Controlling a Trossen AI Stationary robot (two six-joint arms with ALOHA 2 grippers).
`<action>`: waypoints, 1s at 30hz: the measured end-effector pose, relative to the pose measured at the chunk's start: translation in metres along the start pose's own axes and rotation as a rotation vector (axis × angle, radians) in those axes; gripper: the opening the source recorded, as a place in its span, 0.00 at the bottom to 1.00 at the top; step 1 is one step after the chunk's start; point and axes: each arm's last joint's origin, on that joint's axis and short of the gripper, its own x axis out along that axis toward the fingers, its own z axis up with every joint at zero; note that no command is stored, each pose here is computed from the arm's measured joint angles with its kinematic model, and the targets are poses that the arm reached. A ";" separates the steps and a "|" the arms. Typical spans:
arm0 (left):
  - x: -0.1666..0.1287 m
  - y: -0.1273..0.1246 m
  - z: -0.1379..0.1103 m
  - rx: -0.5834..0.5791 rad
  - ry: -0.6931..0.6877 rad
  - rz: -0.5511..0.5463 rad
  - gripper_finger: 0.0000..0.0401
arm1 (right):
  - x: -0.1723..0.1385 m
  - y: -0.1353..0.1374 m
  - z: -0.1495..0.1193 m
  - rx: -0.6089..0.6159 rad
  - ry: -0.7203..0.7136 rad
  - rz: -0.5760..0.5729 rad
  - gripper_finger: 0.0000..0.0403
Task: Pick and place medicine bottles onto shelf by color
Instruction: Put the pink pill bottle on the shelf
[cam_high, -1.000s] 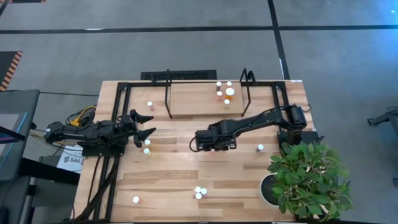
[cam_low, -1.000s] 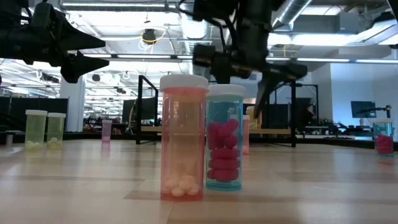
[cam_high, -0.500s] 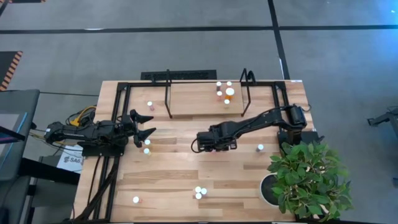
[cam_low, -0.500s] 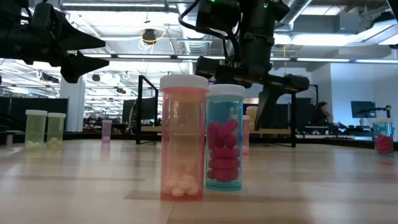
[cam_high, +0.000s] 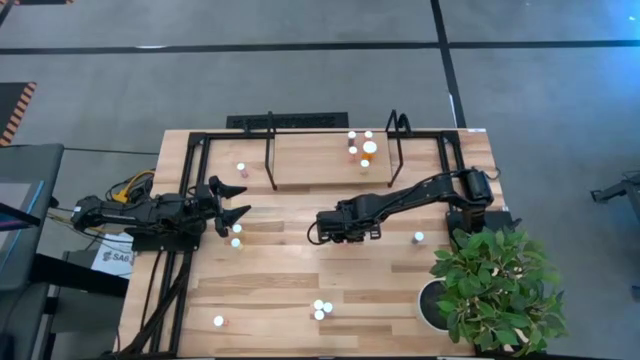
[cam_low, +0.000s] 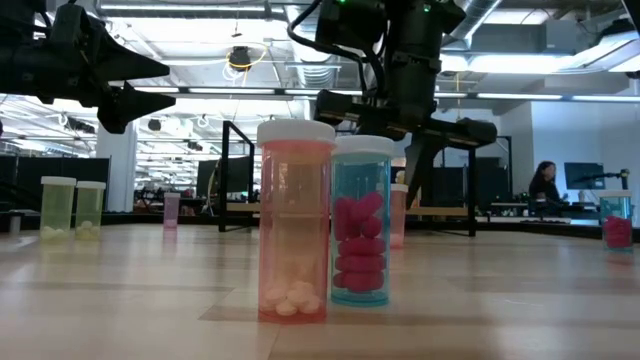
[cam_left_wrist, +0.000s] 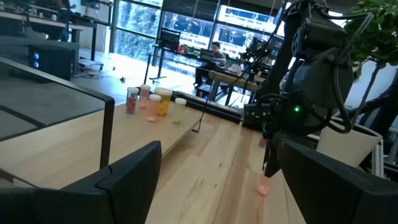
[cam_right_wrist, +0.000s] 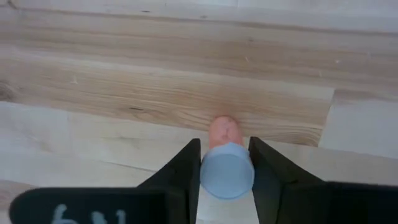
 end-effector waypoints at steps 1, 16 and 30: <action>0.000 0.000 0.000 0.001 0.000 0.000 0.78 | 0.000 0.000 0.001 0.003 0.000 -0.003 0.30; 0.000 0.000 0.000 0.000 0.000 0.000 0.78 | -0.024 0.001 0.050 0.018 0.030 -0.085 0.32; 0.000 0.000 0.000 0.001 0.000 0.001 0.78 | -0.058 -0.008 0.150 -0.009 -0.071 -0.060 0.34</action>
